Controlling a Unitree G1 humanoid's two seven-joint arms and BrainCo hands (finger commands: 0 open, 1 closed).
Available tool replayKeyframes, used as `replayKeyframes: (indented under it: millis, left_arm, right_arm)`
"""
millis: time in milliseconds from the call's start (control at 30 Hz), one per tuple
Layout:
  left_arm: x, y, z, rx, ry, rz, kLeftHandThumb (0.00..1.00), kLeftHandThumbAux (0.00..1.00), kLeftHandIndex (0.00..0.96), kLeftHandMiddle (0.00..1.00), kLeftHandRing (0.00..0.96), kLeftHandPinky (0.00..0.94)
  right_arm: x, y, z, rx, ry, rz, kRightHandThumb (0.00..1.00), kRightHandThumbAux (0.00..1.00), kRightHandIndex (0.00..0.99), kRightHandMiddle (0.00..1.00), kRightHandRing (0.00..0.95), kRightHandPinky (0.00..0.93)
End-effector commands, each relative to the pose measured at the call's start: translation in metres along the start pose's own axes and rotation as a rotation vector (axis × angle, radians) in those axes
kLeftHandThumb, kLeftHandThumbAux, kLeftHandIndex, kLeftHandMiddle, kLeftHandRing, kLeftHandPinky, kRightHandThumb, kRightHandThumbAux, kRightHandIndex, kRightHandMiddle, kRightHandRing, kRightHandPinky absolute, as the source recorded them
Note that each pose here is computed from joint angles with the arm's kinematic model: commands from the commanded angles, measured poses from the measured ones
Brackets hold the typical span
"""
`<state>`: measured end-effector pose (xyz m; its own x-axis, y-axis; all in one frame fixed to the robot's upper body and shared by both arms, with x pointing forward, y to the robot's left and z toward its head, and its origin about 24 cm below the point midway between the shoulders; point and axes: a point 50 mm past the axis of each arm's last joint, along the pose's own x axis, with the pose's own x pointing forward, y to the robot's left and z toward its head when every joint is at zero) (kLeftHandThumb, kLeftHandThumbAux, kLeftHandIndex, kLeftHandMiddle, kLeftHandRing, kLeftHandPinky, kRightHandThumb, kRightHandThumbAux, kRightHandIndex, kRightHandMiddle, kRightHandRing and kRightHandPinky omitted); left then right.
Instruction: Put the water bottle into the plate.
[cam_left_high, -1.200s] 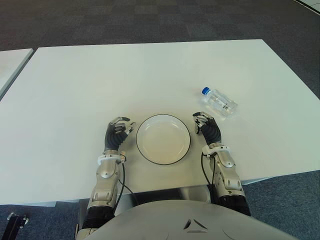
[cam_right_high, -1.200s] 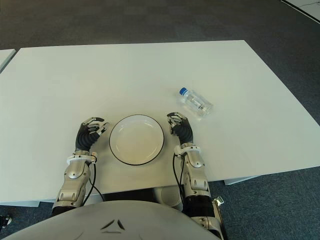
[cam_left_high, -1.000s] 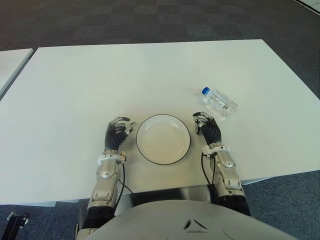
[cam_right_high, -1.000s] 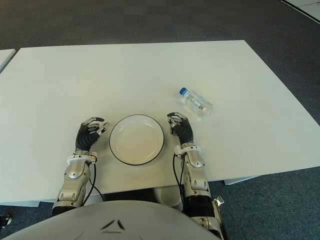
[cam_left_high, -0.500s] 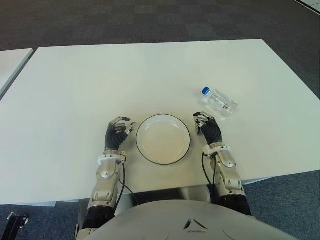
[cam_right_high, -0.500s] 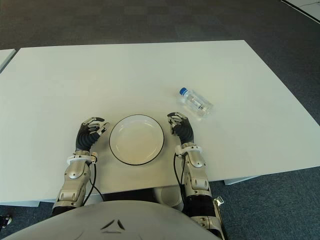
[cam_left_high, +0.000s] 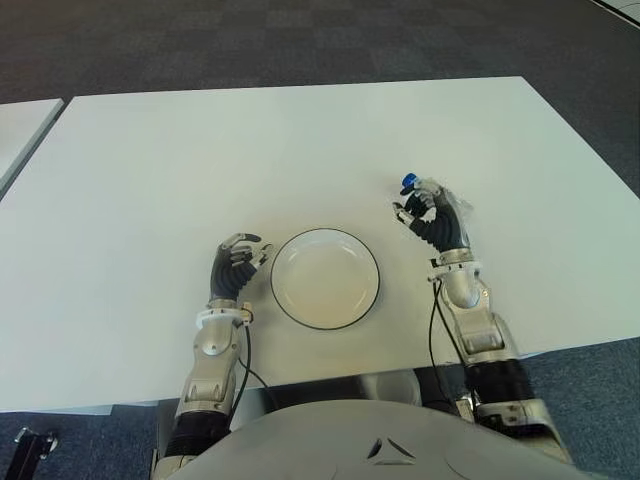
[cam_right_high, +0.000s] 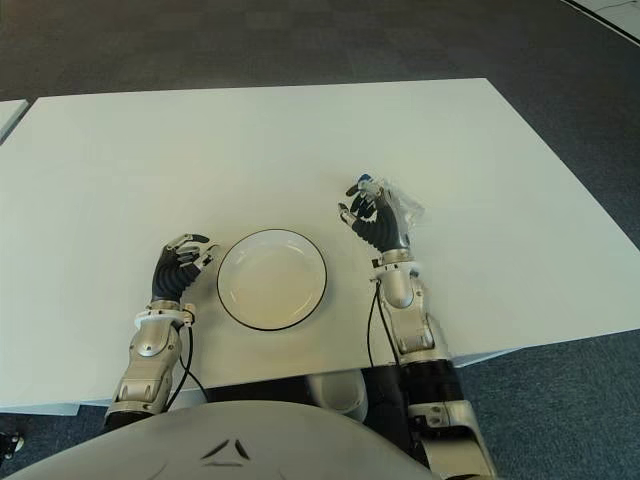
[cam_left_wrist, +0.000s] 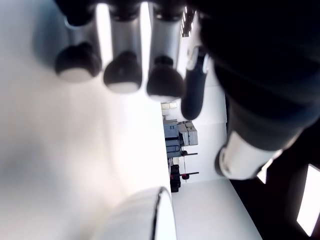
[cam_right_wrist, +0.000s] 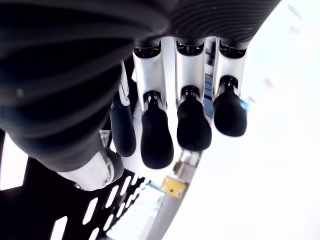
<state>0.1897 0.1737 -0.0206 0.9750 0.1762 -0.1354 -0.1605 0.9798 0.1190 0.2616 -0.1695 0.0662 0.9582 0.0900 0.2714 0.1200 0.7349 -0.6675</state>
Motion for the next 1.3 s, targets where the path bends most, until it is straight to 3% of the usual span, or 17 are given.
replayKeyframes:
  millis: [33, 100, 233, 467, 700, 967, 1300]
  left_arm:
    - [-0.003, -0.001, -0.006, 0.005, 0.038, -0.002, 0.701, 0.723, 0.437, 0.861, 0.874, 0.87]
    - [-0.003, -0.001, -0.006, 0.002, 0.044, -0.003, 0.701, 0.724, 0.437, 0.862, 0.874, 0.869]
    - [-0.004, -0.001, -0.006, -0.005, 0.047, 0.007, 0.7, 0.724, 0.437, 0.862, 0.872, 0.864]
    - [-0.006, 0.0, -0.007, 0.003, 0.045, 0.018, 0.701, 0.724, 0.437, 0.868, 0.877, 0.872]
    - [-0.007, 0.0, -0.006, 0.008, 0.039, 0.02, 0.701, 0.724, 0.437, 0.875, 0.884, 0.876]
    - [-0.008, 0.0, -0.007, 0.018, 0.033, 0.008, 0.701, 0.724, 0.437, 0.874, 0.884, 0.875]
    - [-0.009, 0.002, -0.008, 0.009, 0.038, 0.002, 0.7, 0.724, 0.437, 0.87, 0.88, 0.871]
  right_arm:
    - [0.02, -0.009, -0.003, -0.245, 0.017, 0.043, 0.301, 0.7, 0.223, 0.24, 0.249, 0.28]
    - [0.029, -0.014, -0.004, -0.318, 0.033, 0.05, 0.186, 0.661, 0.127, 0.13, 0.134, 0.156]
    - [0.039, -0.019, -0.004, -0.412, 0.067, 0.055, 0.154, 0.613, 0.04, 0.04, 0.039, 0.043]
    - [0.046, -0.028, 0.005, -0.502, 0.117, 0.064, 0.417, 0.39, 0.002, 0.002, 0.002, 0.002]
    - [0.058, -0.036, 0.007, -0.589, 0.191, 0.061, 0.597, 0.29, 0.0, 0.0, 0.0, 0.0]
    - [0.082, -0.037, -0.005, -0.661, 0.3, 0.08, 0.704, 0.246, 0.0, 0.0, 0.0, 0.0]
    - [0.086, -0.021, -0.043, -0.659, 0.425, 0.151, 0.766, 0.216, 0.0, 0.0, 0.0, 0.0]
